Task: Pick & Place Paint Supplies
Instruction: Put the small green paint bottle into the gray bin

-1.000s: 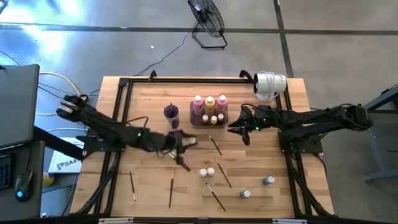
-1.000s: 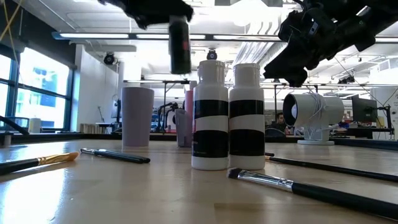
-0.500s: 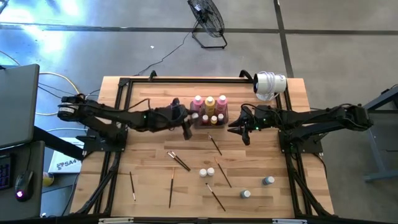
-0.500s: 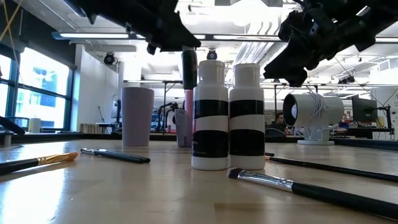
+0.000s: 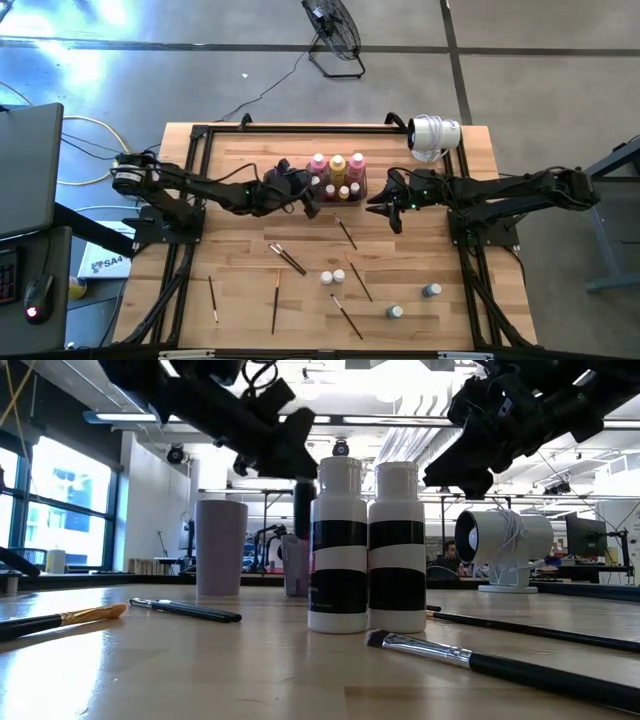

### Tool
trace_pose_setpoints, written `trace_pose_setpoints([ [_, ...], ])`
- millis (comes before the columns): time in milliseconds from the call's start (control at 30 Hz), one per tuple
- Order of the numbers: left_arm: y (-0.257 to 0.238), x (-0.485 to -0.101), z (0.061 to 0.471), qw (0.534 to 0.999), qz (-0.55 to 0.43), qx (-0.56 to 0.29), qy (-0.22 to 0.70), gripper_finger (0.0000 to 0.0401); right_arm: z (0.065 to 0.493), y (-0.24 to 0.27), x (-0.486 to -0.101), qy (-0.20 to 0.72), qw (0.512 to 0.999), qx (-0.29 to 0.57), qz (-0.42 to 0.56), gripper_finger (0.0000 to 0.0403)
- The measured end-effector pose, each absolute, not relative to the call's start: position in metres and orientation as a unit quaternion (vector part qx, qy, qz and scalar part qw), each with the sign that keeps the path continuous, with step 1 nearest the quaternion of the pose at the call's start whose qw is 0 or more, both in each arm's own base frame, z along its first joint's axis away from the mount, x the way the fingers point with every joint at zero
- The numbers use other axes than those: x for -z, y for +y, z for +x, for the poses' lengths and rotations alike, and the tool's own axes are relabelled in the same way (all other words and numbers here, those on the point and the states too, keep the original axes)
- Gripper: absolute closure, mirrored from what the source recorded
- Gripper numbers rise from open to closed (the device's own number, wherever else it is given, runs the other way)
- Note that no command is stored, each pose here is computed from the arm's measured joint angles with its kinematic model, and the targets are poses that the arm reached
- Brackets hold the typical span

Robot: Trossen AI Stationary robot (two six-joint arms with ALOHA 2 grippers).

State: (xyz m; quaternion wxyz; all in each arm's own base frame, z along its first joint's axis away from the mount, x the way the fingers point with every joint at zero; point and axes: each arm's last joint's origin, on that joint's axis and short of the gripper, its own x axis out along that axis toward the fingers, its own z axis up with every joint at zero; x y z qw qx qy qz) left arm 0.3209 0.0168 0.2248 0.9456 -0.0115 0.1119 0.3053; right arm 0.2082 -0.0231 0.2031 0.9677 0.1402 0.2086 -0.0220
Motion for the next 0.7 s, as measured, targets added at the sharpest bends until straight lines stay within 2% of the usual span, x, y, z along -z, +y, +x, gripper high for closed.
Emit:
trace_pose_setpoints([
  [700,0.019,-0.191,0.333,0.926,-0.039,-0.351,0.131,0.0281,0.208,-0.023,-0.203,0.209,0.968,0.022,0.14,0.0302],
])
